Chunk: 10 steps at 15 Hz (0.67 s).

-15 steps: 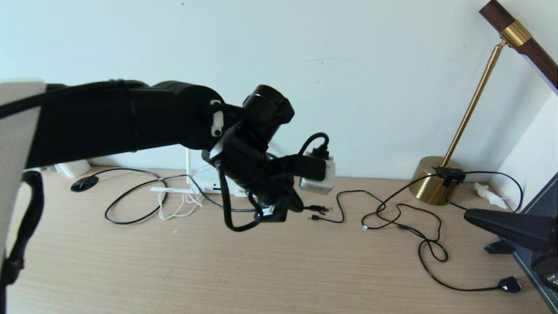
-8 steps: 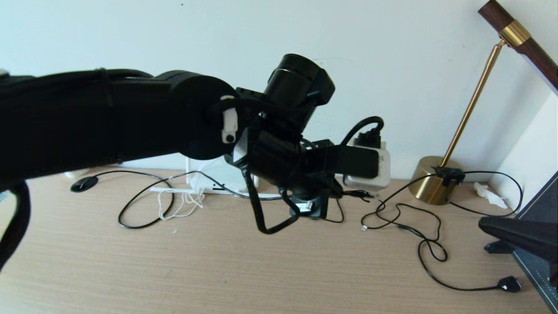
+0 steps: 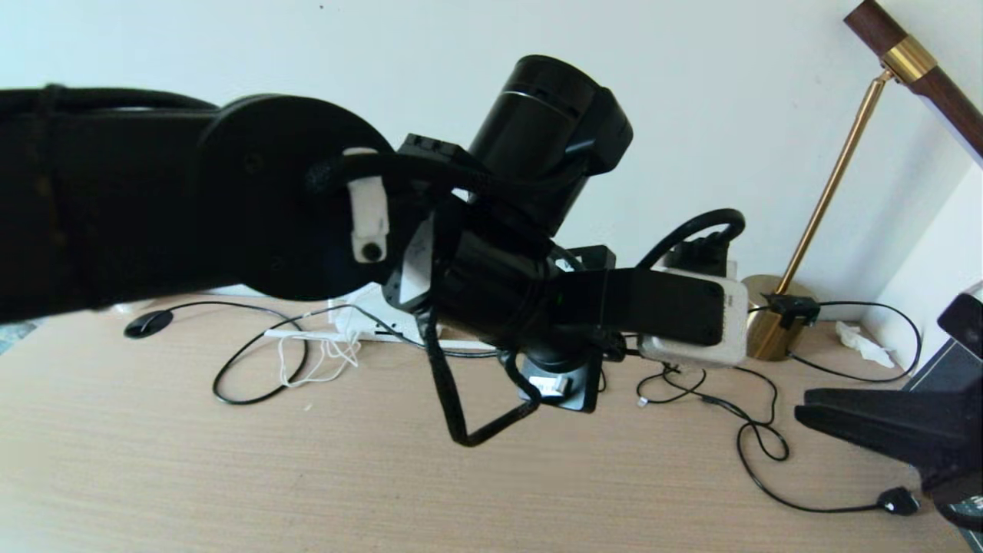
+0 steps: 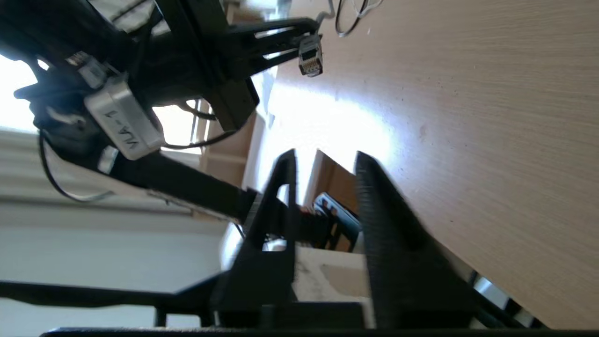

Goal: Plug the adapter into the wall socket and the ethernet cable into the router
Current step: Hand it to the other hand

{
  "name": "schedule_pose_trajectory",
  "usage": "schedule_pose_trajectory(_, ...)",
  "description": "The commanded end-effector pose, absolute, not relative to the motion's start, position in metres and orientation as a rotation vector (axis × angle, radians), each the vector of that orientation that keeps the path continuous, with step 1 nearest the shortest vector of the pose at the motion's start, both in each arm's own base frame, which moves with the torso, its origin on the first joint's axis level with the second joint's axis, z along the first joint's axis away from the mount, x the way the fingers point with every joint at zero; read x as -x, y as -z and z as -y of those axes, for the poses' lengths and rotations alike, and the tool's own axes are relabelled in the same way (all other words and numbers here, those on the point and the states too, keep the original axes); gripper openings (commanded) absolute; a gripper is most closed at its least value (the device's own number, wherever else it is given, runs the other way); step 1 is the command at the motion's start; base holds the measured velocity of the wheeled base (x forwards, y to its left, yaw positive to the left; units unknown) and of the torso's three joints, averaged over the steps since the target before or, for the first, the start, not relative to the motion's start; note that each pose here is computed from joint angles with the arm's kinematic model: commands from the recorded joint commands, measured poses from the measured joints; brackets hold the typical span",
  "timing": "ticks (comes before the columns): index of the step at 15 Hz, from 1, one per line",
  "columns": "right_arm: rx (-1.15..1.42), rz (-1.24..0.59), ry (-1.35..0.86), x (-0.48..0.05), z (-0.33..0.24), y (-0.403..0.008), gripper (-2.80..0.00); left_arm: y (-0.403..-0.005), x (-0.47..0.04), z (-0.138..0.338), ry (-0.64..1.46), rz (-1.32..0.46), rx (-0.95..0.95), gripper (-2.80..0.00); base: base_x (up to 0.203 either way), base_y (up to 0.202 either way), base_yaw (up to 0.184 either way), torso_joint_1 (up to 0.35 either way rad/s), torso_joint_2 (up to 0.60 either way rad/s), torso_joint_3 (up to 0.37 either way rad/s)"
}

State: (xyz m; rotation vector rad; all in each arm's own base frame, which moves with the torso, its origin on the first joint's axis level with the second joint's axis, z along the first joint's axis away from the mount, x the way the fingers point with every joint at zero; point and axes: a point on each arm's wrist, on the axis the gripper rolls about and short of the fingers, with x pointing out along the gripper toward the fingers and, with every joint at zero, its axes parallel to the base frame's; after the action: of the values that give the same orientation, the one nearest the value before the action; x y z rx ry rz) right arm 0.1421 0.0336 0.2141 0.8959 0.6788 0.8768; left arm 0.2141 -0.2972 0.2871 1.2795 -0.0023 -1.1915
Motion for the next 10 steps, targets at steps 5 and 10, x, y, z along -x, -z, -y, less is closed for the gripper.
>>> schedule_pose_trajectory(5, -0.7, -0.626, -0.901, -0.15, -0.043, -0.202, 0.0, -0.293, -0.185, 0.29, 1.227, 0.029, -1.296, -2.8, 0.0, 0.0, 0.0, 0.0, 0.0, 0.0)
schedule_pose_trajectory(10, -0.603, -0.513, -0.912, -0.167, -0.05, -0.203, 0.0, -0.281, -0.19, 0.315, 1.229, 0.079, -1.265, -2.8, 0.0, 0.0, 0.0, 0.0, 0.0, 0.0)
